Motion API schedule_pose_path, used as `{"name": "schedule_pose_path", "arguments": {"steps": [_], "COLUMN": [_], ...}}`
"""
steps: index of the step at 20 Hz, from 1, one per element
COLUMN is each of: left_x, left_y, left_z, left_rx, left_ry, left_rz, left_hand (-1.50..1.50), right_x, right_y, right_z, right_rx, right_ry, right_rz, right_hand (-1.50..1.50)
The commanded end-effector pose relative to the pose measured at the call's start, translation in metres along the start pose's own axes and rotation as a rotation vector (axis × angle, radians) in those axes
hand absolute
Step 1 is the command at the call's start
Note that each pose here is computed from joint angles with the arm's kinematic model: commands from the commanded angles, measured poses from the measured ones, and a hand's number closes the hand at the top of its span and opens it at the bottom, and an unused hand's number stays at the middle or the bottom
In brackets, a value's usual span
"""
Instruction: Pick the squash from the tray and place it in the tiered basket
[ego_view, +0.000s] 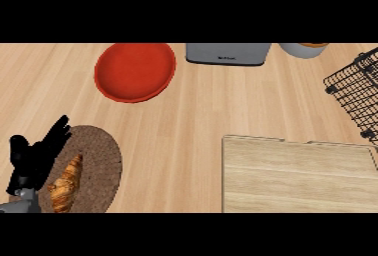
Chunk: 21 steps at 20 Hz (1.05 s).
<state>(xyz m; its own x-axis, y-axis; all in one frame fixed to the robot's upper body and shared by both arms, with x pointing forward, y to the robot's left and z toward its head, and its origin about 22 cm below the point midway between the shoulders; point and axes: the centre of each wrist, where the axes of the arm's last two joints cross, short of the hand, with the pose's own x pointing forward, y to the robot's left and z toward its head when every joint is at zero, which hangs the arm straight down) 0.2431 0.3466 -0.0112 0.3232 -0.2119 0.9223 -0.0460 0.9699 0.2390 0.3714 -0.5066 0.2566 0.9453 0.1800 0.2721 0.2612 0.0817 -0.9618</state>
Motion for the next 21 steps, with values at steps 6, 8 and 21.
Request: {"name": "schedule_pose_path", "arguments": {"steps": [6,8,21], "left_x": [-0.006,-0.014,-0.024], "left_y": [0.022,0.008,0.023], "left_z": [0.010,0.010,0.023], "left_rx": [0.011,0.027,0.118], "left_ry": [0.014,0.036,0.077], "left_rz": [-0.005,0.027,0.017], "left_hand": [0.00,0.00,0.00], "right_x": [-0.008,-0.004,-0.039], "right_y": [-0.062,-0.055,-0.037], "right_z": [-0.009,-0.006,-0.018], "right_rx": [-0.161,-0.126,-0.074], "right_ry": [0.180,0.220,0.083], "right_rz": [-0.360,-0.454,-0.924], "right_hand": [-1.50,-1.50,-1.50]}}
